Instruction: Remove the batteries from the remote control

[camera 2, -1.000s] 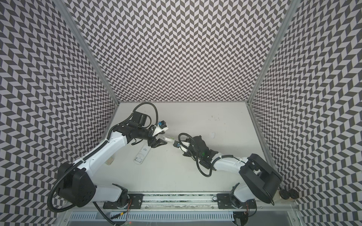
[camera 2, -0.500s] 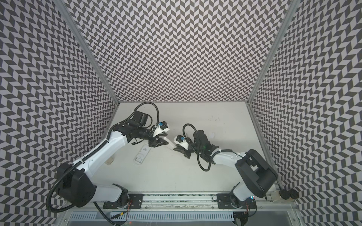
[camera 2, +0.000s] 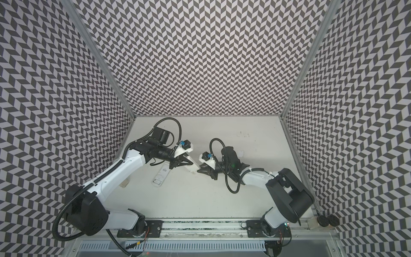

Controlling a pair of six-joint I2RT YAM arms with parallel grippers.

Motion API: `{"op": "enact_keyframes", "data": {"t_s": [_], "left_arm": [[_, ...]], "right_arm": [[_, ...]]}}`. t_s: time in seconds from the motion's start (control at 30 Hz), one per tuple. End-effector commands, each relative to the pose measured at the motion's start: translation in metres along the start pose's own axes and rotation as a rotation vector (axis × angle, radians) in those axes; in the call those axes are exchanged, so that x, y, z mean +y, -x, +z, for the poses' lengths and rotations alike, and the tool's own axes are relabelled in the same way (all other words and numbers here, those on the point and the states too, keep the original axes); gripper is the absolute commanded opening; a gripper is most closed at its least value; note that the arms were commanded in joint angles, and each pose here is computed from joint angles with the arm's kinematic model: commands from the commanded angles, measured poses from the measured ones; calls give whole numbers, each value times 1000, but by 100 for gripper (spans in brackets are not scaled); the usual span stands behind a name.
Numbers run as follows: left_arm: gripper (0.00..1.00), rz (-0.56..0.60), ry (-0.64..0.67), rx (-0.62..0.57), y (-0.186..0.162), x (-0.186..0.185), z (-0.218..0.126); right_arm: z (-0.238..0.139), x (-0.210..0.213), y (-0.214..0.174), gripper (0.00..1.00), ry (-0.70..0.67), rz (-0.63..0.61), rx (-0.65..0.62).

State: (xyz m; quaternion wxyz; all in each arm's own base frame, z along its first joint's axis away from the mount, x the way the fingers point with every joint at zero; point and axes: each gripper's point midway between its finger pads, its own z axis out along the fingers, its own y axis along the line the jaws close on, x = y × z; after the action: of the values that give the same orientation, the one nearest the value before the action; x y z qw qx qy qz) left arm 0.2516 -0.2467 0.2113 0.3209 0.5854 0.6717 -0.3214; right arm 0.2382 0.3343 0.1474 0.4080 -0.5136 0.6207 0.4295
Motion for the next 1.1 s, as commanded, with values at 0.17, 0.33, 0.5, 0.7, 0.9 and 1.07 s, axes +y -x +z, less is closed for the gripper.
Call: {"op": "enact_keyframes", "data": {"t_s": [0.17, 0.33, 0.5, 0.7, 0.9, 1.07], "left_arm": [[0, -81, 169, 31, -13, 35, -7], [0, -180, 313, 18, -13, 66, -19], [0, -297, 411, -44, -11, 93, -37], [0, -435, 430, -163, -18, 107, -57], [0, -475, 374, -255, -11, 103, -62], [0, -473, 325, -294, -2, 96, -65]], "right_arm": [[-21, -20, 44, 51, -160, -36, -168], [-42, -32, 50, 58, -271, 25, -237], [-45, -61, 45, 58, -398, 198, -247], [-42, -59, 53, 59, -369, 338, -371], [-16, -66, 52, 64, -336, 470, -372], [-1, -75, 55, 69, -296, 603, -410]]}}
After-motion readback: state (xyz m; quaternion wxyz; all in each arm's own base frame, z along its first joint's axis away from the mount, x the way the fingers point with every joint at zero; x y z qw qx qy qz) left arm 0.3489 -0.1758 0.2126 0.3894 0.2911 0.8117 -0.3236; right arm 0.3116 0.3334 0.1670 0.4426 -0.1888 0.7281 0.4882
